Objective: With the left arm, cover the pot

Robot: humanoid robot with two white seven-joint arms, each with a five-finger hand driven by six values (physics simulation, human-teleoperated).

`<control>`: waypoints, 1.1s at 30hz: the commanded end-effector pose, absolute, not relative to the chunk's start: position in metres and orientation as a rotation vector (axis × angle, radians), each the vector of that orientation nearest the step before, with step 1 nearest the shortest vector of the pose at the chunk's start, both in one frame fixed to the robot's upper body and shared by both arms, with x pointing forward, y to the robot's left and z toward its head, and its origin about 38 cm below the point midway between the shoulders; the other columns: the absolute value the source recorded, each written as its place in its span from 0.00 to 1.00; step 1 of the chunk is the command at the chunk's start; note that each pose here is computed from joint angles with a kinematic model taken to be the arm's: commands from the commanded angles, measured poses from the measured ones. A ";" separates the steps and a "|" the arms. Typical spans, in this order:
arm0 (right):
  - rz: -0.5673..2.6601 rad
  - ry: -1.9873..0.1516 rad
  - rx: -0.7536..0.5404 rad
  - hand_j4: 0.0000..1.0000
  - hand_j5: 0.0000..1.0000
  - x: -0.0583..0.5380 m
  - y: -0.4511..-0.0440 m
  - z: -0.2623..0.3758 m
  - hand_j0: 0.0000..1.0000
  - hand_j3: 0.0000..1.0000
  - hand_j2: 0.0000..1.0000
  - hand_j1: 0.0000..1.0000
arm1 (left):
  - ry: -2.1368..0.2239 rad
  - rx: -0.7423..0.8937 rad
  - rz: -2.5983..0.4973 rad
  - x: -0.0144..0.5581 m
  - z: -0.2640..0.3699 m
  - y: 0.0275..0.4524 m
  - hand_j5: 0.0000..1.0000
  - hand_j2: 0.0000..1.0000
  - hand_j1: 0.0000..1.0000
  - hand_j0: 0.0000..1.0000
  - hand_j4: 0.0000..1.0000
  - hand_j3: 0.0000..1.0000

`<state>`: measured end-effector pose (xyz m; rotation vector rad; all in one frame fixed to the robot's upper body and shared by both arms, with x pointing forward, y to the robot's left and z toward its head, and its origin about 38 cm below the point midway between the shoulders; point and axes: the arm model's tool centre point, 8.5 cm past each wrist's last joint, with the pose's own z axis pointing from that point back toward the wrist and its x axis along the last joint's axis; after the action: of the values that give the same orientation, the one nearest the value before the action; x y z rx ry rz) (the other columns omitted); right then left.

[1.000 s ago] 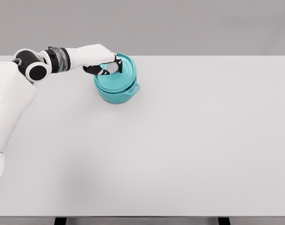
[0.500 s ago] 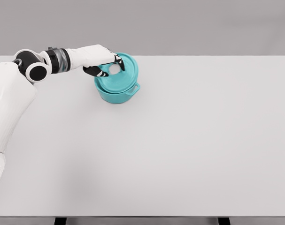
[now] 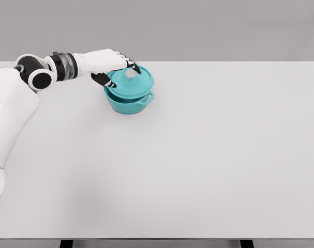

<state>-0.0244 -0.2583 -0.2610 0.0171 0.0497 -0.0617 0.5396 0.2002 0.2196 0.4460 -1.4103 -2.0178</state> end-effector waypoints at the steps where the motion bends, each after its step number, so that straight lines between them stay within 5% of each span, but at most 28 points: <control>1: -0.062 0.049 0.017 1.00 1.00 -0.024 -0.258 -0.261 1.00 1.00 1.00 1.00 | -1.416 0.444 -2.010 0.540 0.221 0.200 0.85 0.85 0.85 0.85 0.85 0.85; 10: -0.062 0.049 0.018 1.00 1.00 -0.024 -0.258 -0.261 1.00 1.00 1.00 1.00 | -1.425 0.444 -2.009 0.540 0.223 0.199 0.99 0.99 0.99 0.99 0.99 0.99; 22: -0.062 0.049 0.017 1.00 1.00 -0.024 -0.258 -0.261 1.00 1.00 1.00 1.00 | -1.526 0.545 -2.063 0.526 0.263 0.196 1.00 1.00 1.00 1.00 1.00 1.00; 33: -0.062 0.051 0.018 1.00 1.00 -0.025 -0.258 -0.261 1.00 1.00 1.00 1.00 | -1.612 0.542 -1.862 0.428 0.278 0.343 1.00 1.00 1.00 1.00 1.00 1.00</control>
<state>-0.0246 -0.2583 -0.2609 0.0172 0.0503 -0.0618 0.4333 0.3235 0.2256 0.4441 -1.5218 -1.8990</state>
